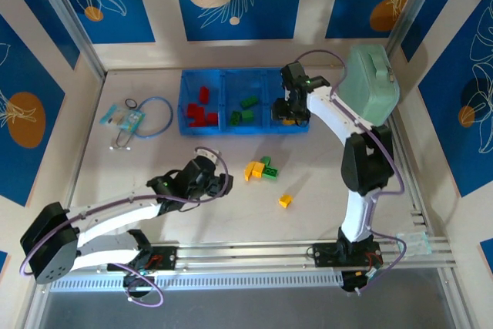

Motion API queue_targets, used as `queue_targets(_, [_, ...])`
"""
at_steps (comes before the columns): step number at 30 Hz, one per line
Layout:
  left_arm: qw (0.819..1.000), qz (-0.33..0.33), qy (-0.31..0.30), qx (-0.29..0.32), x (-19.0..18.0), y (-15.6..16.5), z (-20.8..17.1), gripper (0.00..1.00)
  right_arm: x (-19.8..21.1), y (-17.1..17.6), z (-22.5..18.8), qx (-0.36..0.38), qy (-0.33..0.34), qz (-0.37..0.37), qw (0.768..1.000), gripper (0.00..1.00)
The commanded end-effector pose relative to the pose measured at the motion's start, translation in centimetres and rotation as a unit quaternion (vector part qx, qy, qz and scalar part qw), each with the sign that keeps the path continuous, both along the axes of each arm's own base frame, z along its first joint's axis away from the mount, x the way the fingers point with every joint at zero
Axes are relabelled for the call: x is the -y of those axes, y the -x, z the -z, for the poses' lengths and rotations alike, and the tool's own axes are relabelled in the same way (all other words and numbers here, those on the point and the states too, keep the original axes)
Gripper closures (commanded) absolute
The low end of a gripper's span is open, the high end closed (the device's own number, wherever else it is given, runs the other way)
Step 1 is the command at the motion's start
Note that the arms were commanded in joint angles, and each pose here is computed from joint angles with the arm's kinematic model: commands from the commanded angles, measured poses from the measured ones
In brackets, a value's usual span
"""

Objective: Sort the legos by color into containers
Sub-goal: Place the lego in the container, then pick up the lego from the middle-left of the table.

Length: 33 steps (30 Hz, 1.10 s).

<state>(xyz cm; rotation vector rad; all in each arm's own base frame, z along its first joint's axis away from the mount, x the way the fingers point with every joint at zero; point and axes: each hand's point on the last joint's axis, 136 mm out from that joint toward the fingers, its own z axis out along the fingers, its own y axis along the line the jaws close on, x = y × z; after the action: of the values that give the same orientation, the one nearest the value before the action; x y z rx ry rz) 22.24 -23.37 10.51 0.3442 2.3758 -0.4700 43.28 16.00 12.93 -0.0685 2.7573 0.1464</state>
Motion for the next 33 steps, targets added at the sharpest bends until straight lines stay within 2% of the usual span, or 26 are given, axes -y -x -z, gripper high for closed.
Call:
queue_targets(1, [1.000,0.002,-0.009,0.013,1.0,-0.1,-0.9,0.28,-0.3,-1.4,-0.1,-0.014,-0.003,-0.012,1.000,0.40])
queue_targets(3, [1.000,0.011,-0.016,0.015,1.5,0.2,-1.0,0.28,-0.3,-2.4,-0.3,-0.015,-0.001,-0.008,1.000,0.37])
queue_targets(5, [0.999,0.020,-0.019,0.018,2.0,0.5,-1.1,0.28,-0.4,-3.0,-1.0,-0.007,0.004,-0.005,1.000,0.14])
queue_targets(8, [0.999,0.041,-0.015,0.023,3.3,1.0,-1.3,0.28,-0.3,-3.0,-2.4,0.016,0.012,0.002,1.000,0.03])
queue_targets(16, [0.992,0.124,-0.029,0.017,8.5,2.7,-1.1,0.28,1.5,0.5,-5.5,0.063,-0.004,0.028,0.998,0.02])
queue_targets(26, [0.967,0.243,-0.069,-0.029,16.9,6.3,1.6,0.27,4.9,6.5,-7.5,0.108,-0.056,0.071,0.990,0.02])
queue_targets(33, [0.958,0.259,-0.113,-0.052,19.1,6.9,4.1,0.25,5.8,8.8,-6.5,0.105,-0.079,0.085,0.988,0.02])
